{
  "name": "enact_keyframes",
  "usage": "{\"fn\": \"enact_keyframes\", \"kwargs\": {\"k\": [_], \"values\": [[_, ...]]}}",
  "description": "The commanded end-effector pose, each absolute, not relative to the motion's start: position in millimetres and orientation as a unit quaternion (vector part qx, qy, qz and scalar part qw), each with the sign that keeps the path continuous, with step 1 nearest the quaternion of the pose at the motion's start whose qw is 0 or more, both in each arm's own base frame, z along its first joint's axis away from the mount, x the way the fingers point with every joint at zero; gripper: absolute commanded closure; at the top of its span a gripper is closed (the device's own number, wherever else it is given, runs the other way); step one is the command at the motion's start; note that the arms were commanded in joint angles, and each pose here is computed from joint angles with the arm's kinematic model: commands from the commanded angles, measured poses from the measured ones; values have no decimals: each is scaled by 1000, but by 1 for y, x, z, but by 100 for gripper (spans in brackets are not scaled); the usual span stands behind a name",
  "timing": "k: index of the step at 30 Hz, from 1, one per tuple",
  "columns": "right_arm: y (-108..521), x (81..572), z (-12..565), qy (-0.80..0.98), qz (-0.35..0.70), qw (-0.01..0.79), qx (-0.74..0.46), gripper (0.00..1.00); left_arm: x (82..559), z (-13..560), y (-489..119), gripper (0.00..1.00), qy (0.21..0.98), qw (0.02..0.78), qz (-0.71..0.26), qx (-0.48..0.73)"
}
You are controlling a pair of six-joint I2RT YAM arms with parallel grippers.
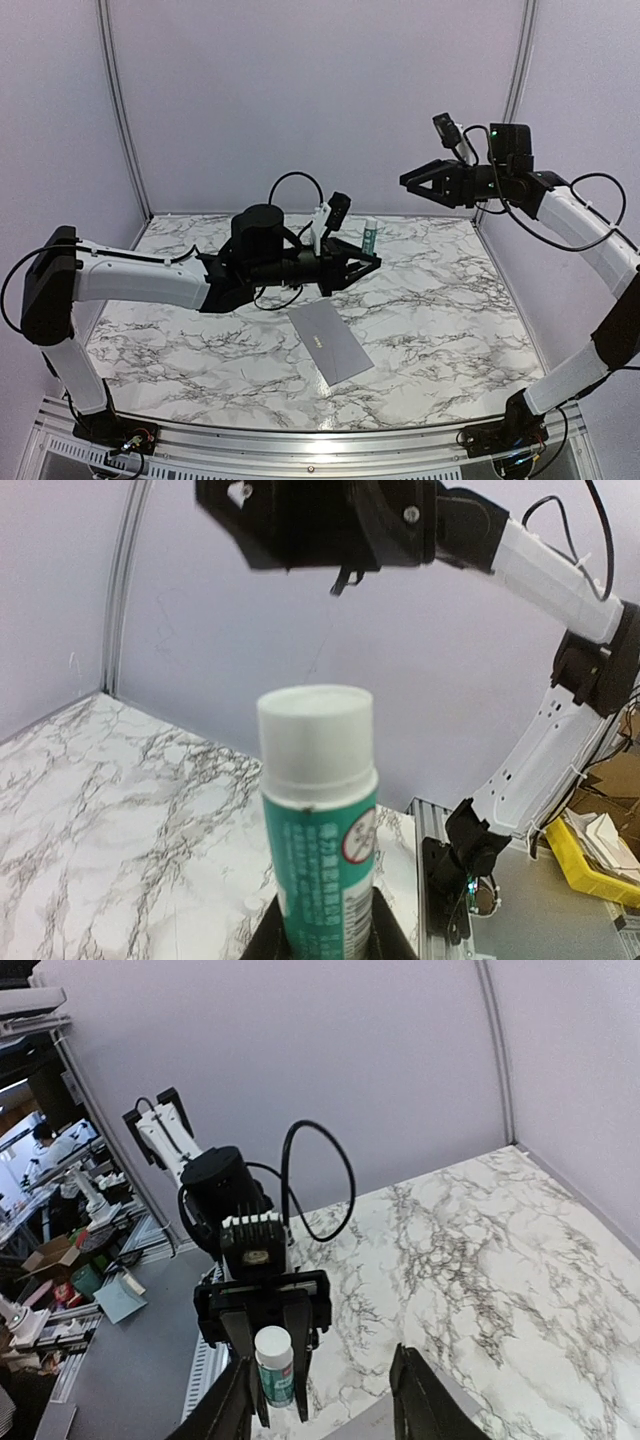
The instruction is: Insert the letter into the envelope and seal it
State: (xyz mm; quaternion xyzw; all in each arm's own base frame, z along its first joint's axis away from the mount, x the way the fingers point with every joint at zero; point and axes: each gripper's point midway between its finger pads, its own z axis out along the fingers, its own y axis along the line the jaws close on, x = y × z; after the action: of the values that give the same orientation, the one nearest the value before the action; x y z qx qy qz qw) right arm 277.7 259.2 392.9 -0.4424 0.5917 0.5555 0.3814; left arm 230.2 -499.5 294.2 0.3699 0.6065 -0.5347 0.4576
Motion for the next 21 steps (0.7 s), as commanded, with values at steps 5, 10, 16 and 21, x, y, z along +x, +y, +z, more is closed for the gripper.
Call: {"fn": "enact_keyframes", "kwargs": {"k": [5,10,16,21], "values": [[201,318,353,690,371,441,-439,55,224,276,-463,88,628,469,-495,375],[164,325,255,779,225,366,-457,56,218,255,-445,89,645,466,-475,377],[142,291,163,816,141,254,-500,58,212,241,-431,90,654,462,-463,380],[137,276,114,820,72,197,-532,56,210,234,-428,90,660,455,-462,379]]}}
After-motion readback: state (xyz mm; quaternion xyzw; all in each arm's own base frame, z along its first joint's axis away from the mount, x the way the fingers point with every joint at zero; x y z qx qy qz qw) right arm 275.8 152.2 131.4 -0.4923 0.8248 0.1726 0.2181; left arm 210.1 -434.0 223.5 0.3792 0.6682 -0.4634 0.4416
